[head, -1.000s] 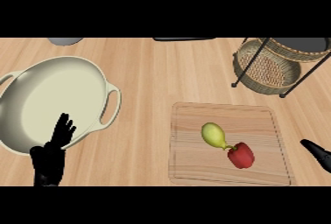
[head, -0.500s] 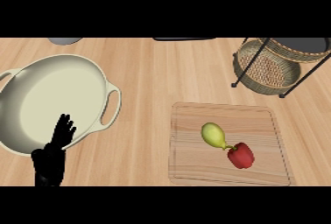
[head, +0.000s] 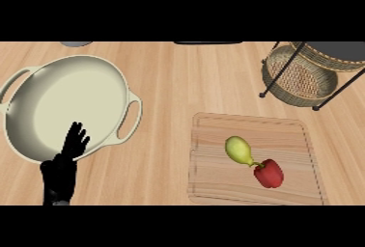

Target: Pick the bell pepper from the cutting board and place it in the tiered basket

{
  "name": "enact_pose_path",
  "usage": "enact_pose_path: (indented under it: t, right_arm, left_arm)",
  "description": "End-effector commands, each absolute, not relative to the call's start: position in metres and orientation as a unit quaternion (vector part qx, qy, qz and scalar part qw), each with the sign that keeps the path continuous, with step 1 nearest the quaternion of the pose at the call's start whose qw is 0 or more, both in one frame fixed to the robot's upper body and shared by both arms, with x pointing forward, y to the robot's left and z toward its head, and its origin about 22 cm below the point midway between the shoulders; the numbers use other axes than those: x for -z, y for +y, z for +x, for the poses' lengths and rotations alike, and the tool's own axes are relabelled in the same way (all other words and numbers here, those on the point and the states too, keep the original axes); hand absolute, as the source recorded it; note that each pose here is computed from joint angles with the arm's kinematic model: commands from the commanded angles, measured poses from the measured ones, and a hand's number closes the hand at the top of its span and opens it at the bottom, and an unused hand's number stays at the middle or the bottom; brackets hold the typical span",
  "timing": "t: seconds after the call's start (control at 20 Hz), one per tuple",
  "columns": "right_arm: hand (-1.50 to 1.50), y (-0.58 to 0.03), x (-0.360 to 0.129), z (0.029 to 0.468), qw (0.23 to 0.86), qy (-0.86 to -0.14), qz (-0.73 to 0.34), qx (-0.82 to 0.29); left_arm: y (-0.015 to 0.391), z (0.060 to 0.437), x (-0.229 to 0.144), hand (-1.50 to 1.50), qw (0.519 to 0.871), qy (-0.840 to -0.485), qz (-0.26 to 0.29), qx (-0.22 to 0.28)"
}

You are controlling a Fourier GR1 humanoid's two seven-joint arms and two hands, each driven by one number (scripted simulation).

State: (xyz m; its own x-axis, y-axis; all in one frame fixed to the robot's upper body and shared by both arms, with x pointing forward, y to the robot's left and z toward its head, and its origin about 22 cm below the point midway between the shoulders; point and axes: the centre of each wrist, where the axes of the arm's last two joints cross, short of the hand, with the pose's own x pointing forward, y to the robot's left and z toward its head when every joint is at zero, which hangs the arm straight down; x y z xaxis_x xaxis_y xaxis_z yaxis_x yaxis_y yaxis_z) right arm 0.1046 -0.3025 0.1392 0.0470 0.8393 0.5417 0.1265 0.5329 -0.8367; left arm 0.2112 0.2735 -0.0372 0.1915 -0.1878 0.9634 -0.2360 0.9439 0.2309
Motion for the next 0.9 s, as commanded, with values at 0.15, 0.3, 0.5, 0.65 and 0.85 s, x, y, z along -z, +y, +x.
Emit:
enact_pose_path:
  t: [0.15,0.3,0.5,0.65,0.85]
  right_arm:
    - [-1.5,-0.269,-0.125,0.1,0.598,-0.59,-0.444,-0.311]
    - [-1.5,-0.27,-0.124,0.112,0.59,-0.561,-0.479,-0.328]
    - [-1.5,-0.257,-0.109,0.11,0.609,-0.501,-0.502,-0.356]
    - [-1.5,-0.235,-0.098,0.11,0.61,-0.482,-0.504,-0.377]
    - [-1.5,-0.204,-0.105,0.121,0.618,-0.476,-0.501,-0.374]
  left_arm:
    - [0.244,0.213,0.051,0.0,0.786,-0.606,0.121,0.007]
    - [0.235,0.218,0.044,0.0,0.782,-0.612,0.118,0.015]
    - [0.263,0.22,0.045,0.0,0.784,-0.609,0.119,0.011]
    - [0.242,0.215,0.057,0.0,0.789,-0.604,0.11,0.017]
    - [0.257,0.21,0.062,0.0,0.786,-0.606,0.121,0.013]
